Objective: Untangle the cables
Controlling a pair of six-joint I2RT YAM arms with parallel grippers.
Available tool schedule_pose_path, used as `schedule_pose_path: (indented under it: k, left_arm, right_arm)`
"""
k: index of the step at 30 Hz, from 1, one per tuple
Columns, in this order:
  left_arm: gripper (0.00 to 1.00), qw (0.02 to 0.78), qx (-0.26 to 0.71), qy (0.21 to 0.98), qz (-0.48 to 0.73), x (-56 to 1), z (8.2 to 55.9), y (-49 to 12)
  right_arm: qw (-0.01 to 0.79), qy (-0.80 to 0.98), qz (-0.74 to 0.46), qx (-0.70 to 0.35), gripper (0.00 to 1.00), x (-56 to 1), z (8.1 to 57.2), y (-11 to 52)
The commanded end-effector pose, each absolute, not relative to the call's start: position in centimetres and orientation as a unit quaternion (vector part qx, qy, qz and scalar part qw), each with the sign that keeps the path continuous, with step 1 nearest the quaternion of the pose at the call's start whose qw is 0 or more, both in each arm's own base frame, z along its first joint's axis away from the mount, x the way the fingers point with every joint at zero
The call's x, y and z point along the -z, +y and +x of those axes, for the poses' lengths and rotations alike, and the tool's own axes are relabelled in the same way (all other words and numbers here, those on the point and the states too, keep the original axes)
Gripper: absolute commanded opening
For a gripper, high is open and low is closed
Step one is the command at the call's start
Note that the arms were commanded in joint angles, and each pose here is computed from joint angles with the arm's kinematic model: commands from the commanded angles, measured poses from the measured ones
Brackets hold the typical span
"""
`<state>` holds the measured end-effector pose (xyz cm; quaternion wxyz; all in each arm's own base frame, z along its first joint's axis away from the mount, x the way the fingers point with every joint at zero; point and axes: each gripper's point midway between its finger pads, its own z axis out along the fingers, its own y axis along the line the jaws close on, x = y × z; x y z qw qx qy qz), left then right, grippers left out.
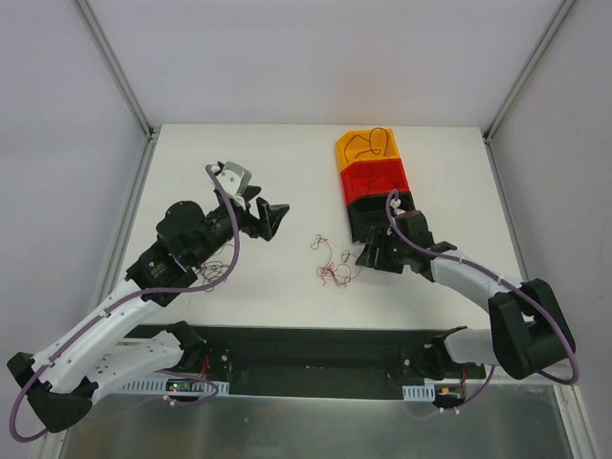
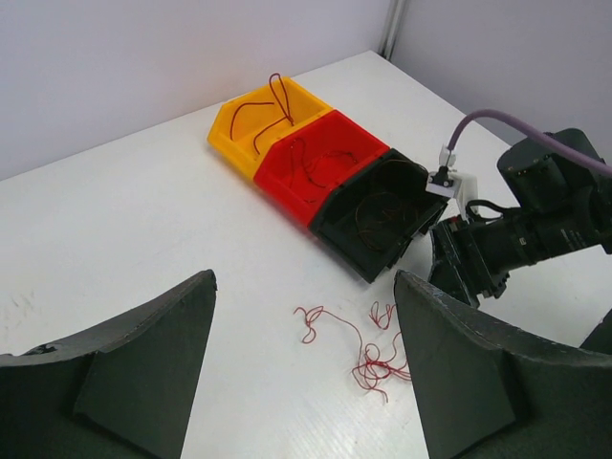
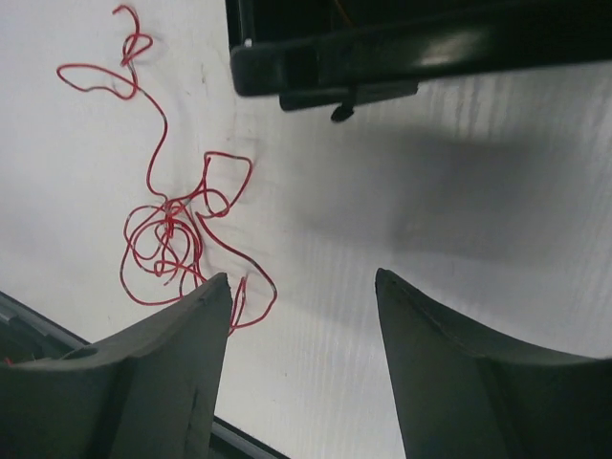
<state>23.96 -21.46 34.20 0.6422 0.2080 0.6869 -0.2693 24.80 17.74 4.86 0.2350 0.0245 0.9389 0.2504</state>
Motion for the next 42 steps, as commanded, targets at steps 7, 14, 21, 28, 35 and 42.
schedule_pose_path:
  k: [7, 14, 21, 28, 35, 42]
  left_arm:
    - [0.75, 0.644, 0.284, 0.679, 0.209, -34.6, 24.0, -22.2]
    - [0.74, 0.643, 0.283, 0.680, 0.211, -34.4, 24.0, -22.3]
    - [0.77, 0.645, 0.284, 0.676, 0.215, -34.7, 23.9, -22.3]
    - [0.84, 0.648, 0.279, 0.677, 0.209, -34.8, 24.0, -22.0]
    - [0.75, 0.632, 0.277, 0.691, 0.213, -34.1, 24.5, -22.7]
    - [0.74, 0.567, 0.340, 0.708, 0.250, -33.2, 23.3, -25.8]
  right_arm:
    - [0.289, 0.904, -0.032, -0.313, 0.47, -5.6, 27.1, 20.6]
    - [0.313, 0.878, -0.091, -0.349, 0.08, -8.7, 27.7, 25.3]
    - [0.363, 0.842, -0.113, -0.381, 0.00, -17.6, 29.3, 27.2]
    - [0.370, 0.795, -0.138, -0.460, 0.00, -24.8, 28.4, 29.6]
    - [0.351, 0.732, -0.203, -0.547, 0.01, -30.0, 25.6, 31.5]
    - [0.356, 0.698, -0.251, -0.569, 0.00, -31.4, 23.0, 31.0]
